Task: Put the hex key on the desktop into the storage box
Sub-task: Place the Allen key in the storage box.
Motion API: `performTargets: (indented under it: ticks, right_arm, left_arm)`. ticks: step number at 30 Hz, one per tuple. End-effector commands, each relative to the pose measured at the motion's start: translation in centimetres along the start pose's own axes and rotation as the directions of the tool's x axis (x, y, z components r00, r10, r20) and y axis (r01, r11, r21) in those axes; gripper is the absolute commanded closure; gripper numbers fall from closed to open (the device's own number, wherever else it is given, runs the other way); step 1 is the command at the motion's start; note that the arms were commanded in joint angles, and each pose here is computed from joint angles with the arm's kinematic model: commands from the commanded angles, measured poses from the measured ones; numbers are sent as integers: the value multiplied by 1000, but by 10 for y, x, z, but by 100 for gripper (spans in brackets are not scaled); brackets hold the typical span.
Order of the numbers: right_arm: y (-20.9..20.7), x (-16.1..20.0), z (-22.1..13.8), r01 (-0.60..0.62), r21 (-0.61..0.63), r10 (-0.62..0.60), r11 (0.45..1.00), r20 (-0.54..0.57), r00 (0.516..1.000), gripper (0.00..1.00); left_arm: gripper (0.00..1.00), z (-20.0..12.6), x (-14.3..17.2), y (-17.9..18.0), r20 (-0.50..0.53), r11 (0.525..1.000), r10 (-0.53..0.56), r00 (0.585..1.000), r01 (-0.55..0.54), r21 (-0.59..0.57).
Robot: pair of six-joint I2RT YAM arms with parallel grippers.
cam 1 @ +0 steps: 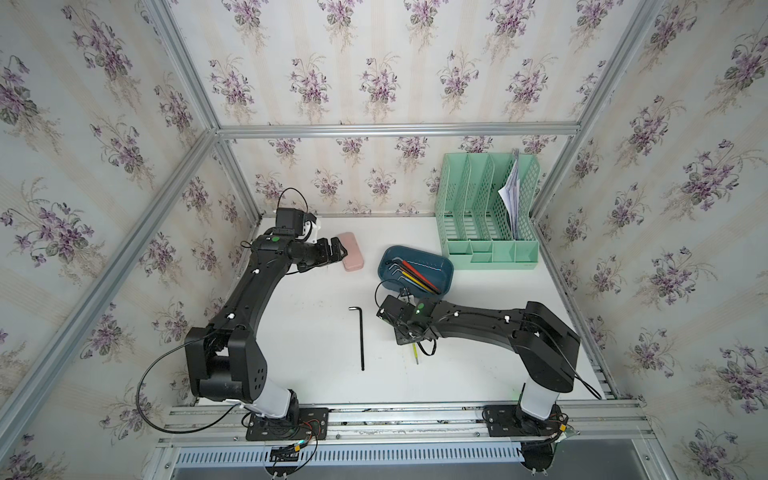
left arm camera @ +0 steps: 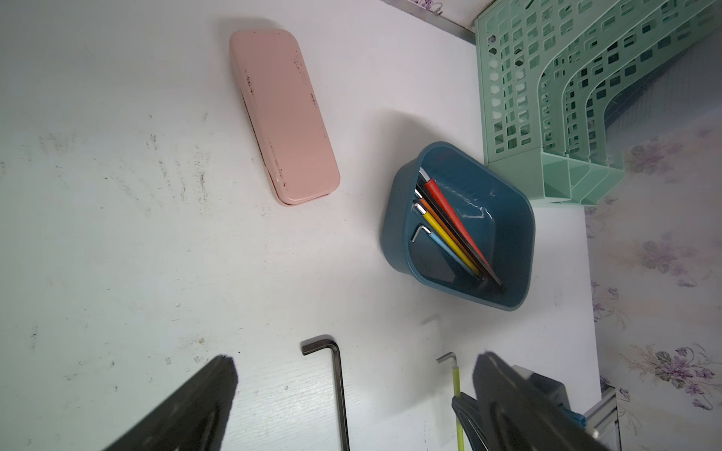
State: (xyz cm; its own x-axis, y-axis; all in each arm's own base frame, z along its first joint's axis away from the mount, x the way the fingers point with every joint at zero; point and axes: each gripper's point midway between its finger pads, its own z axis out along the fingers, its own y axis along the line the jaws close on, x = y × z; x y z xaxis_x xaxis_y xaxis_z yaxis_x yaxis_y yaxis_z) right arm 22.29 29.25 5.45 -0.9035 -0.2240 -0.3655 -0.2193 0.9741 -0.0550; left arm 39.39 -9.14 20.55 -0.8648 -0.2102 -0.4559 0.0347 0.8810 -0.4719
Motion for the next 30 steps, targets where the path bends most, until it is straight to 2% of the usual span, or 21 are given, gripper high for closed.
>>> performTargets:
  ticks: [1,17,30]
  right_arm:
    - [-13,-17,-11,43,40,-45,998,66,997,100]
    - [-48,-92,-52,62,-41,-51,997,224,973,100]
    - [-50,-137,-59,185,-60,-159,981,301,940,100]
  left_arm:
    - [1,4,1,-2,-16,1000,9,1000,-9,-1]
    - [1,19,11,1,-78,999,28,997,-31,-42]
    - [1,25,13,-2,-105,996,62,993,-68,-52]
